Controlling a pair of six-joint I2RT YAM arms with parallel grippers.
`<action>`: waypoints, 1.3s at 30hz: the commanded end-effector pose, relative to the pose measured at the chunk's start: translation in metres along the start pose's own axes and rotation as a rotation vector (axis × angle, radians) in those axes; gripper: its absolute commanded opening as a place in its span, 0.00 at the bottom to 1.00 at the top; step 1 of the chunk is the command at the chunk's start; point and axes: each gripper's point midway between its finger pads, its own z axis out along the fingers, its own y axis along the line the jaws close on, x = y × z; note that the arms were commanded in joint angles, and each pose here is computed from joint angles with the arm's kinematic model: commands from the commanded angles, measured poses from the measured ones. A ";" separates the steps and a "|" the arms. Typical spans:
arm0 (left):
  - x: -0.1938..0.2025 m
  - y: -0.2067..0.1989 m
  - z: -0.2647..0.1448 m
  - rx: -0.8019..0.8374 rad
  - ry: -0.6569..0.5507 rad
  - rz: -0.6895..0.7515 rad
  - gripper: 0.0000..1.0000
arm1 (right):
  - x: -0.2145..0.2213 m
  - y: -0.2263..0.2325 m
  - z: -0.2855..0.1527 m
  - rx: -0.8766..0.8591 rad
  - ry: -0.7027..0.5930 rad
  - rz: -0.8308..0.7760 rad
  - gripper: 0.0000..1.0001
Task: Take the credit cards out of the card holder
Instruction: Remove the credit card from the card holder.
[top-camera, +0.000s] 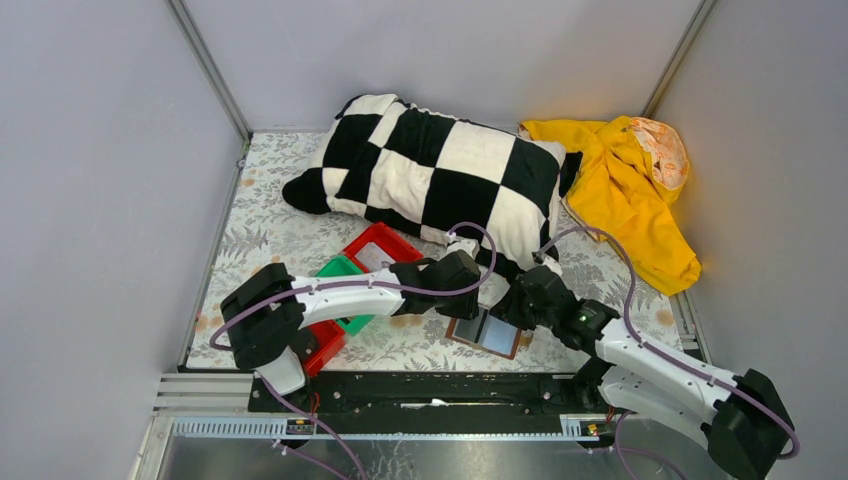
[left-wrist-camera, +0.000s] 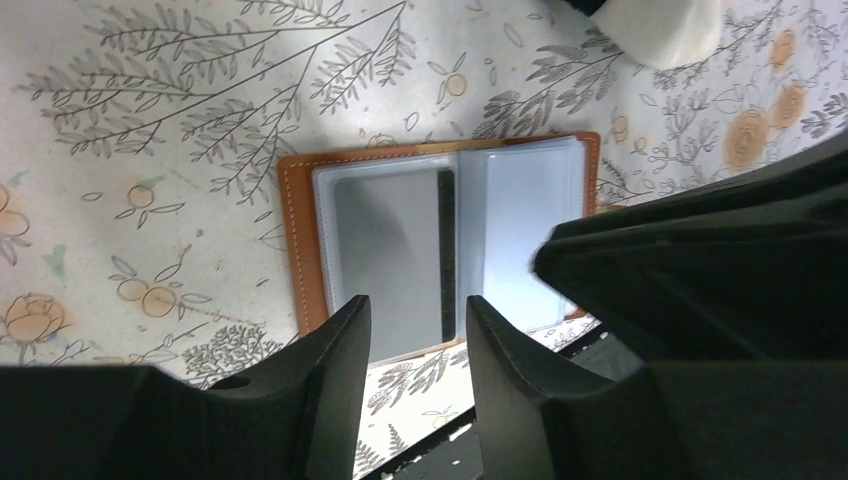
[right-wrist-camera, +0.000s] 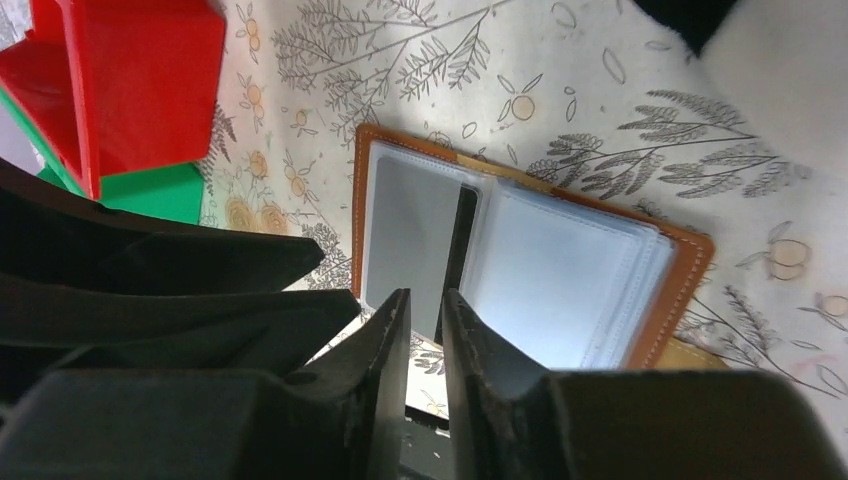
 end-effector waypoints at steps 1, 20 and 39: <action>-0.008 -0.017 0.000 0.078 -0.026 0.005 0.43 | 0.019 0.016 0.012 -0.113 0.075 0.078 0.22; 0.041 0.025 0.021 0.011 0.078 -0.054 0.31 | 0.035 -0.077 0.023 0.178 0.047 -0.076 0.23; -0.001 0.013 -0.009 0.010 -0.029 -0.030 0.31 | 0.007 -0.018 0.024 0.008 0.021 -0.102 0.25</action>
